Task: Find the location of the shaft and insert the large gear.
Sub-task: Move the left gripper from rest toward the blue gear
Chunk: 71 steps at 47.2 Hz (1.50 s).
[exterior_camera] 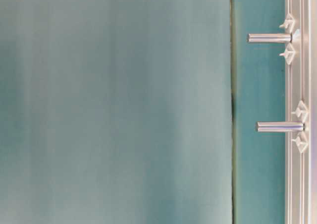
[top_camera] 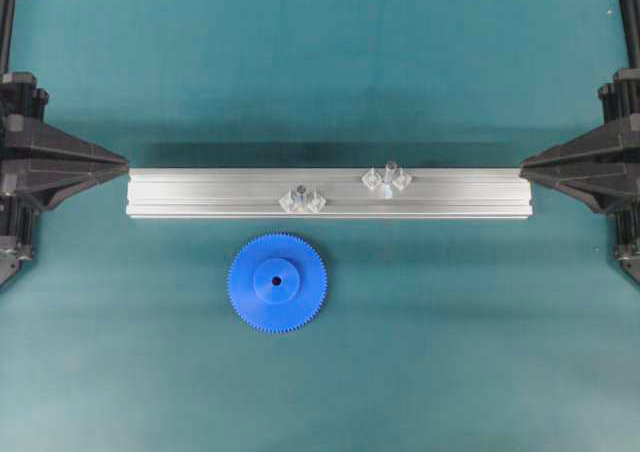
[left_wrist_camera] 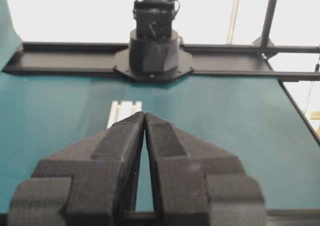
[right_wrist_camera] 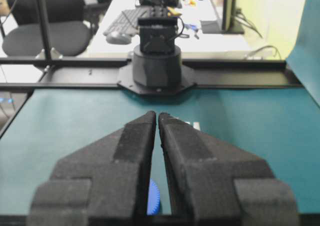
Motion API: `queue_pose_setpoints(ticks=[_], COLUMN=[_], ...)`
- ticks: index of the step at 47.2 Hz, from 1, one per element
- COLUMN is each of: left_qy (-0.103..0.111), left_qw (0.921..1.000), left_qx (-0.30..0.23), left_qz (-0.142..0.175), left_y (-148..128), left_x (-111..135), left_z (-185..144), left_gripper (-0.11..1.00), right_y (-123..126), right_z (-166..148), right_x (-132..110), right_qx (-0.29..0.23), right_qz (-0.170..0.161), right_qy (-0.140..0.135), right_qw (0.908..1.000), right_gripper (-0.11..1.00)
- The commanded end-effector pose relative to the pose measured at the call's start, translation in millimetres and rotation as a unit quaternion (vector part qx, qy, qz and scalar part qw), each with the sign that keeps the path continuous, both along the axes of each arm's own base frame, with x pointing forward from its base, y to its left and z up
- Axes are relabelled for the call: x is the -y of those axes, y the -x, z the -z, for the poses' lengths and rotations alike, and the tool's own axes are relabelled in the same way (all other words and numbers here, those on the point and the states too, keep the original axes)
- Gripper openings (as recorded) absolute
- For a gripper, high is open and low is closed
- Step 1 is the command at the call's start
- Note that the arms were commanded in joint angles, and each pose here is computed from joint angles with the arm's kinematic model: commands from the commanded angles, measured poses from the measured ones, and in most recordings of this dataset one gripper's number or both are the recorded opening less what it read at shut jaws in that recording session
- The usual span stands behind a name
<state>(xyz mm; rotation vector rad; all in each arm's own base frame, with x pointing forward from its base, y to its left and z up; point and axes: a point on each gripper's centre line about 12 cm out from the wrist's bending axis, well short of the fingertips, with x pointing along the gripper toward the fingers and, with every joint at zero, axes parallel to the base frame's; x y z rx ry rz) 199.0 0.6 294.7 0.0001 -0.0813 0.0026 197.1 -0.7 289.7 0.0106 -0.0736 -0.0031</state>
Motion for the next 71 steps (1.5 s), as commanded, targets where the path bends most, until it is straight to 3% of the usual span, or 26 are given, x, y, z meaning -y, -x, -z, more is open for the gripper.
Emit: queue_pose_setpoints(ticks=[1, 4, 8, 13, 24, 33, 50, 71], left_qy=[0.005, 0.016, 0.020, 0.019, 0.019, 0.021, 0.019, 0.013], left_qw=[0.9998, 0.9995, 0.9994, 0.9993, 0.9989, 0.9962, 0.9905, 0.9698], left_qx=[-0.021, -0.027, -0.028, -0.032, -0.042, -0.084, -0.136, -0.242], left_qz=[0.002, 0.003, 0.003, 0.003, 0.003, 0.005, 0.009, 0.028], left_y=[-3.4, -6.4, -9.0, -10.0, -10.8, -14.6, -25.5, -57.4], left_x=[0.4, 0.4, 0.4, 0.4, 0.7, 1.8, 4.5, 16.7], left_z=[11.1, 12.6, 11.4, 12.4, 14.2, 17.4, 28.3, 50.4], left_gripper=[0.11, 0.14, 0.03, 0.01, 0.01, 0.01, 0.01, 0.01], right_y=[-0.8, 1.0, 3.6, 6.3, 6.0, 5.3, 7.0, 6.2], right_z=[4.0, 7.1, 5.9, 4.0, 11.4, 15.7, 27.9, 39.7], right_x=[3.5, 5.0, 5.3, 5.5, 5.2, 4.8, 4.5, 4.3], right_qx=[-0.002, -0.002, 0.002, 0.007, -0.044, -0.094, -0.136, -0.179], right_qz=[0.009, 0.013, 0.014, 0.013, 0.014, 0.014, 0.016, 0.018], right_qy=[-0.001, -0.008, -0.023, -0.030, -0.037, -0.039, -0.069, -0.071], right_qw=[1.0000, 0.9999, 0.9997, 0.9994, 0.9983, 0.9947, 0.9883, 0.9811], right_gripper=[0.16, 0.15, 0.05, 0.00, 0.00, 0.00, 0.00, 0.00])
